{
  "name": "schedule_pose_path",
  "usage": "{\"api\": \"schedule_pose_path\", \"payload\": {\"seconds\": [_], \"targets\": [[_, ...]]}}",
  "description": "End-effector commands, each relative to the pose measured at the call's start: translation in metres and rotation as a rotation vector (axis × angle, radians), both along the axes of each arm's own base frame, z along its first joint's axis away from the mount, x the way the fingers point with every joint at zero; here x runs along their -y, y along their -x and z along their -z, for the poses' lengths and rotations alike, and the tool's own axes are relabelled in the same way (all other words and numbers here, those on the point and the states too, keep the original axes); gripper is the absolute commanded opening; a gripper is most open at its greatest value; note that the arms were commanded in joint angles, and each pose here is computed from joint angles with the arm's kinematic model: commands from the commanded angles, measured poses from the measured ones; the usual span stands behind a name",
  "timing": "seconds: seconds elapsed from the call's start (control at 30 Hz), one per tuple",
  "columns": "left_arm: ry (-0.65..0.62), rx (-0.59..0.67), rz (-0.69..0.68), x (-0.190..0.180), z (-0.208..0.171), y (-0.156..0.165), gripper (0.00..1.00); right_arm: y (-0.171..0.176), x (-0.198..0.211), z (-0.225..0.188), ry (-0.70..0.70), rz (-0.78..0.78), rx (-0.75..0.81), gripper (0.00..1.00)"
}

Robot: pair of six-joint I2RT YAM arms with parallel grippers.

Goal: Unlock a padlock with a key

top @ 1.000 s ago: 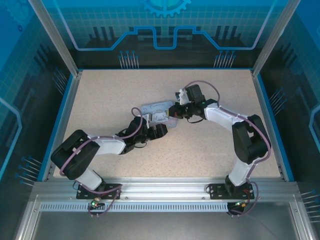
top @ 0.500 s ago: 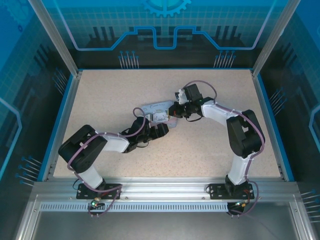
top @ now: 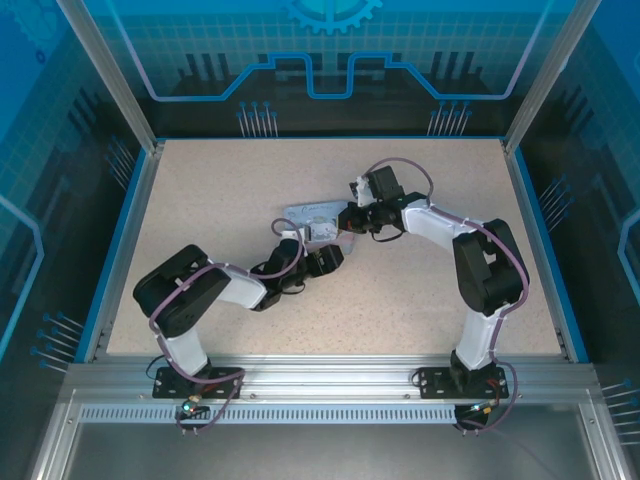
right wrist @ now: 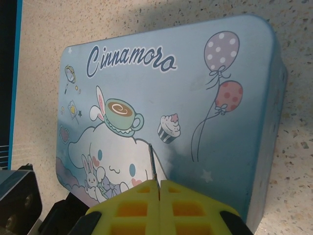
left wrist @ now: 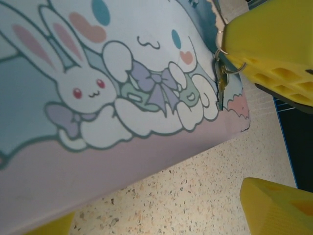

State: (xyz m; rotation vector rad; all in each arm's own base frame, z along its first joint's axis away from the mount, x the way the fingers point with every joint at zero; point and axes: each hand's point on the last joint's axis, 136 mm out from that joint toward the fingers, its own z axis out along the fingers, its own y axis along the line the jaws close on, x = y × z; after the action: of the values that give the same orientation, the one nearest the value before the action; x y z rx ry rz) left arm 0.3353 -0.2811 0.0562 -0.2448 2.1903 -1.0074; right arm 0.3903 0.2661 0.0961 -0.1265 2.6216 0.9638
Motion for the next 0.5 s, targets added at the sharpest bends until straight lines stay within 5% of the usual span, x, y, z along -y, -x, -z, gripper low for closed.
{"api": "schedule_pose_path", "payload": {"seconds": [0.0,0.47], "targets": [[-0.021,0.096,-0.023,-0.0014,-0.0054,-0.006,0.87,0.012,0.0086,0.0348,0.102,-0.001,-0.073,0.0],[-0.144,0.203,-0.038,-0.0049,-0.0016,-0.0103,0.86,0.0141,0.0087,0.0348,0.132,-0.022,-0.05,0.0]]}}
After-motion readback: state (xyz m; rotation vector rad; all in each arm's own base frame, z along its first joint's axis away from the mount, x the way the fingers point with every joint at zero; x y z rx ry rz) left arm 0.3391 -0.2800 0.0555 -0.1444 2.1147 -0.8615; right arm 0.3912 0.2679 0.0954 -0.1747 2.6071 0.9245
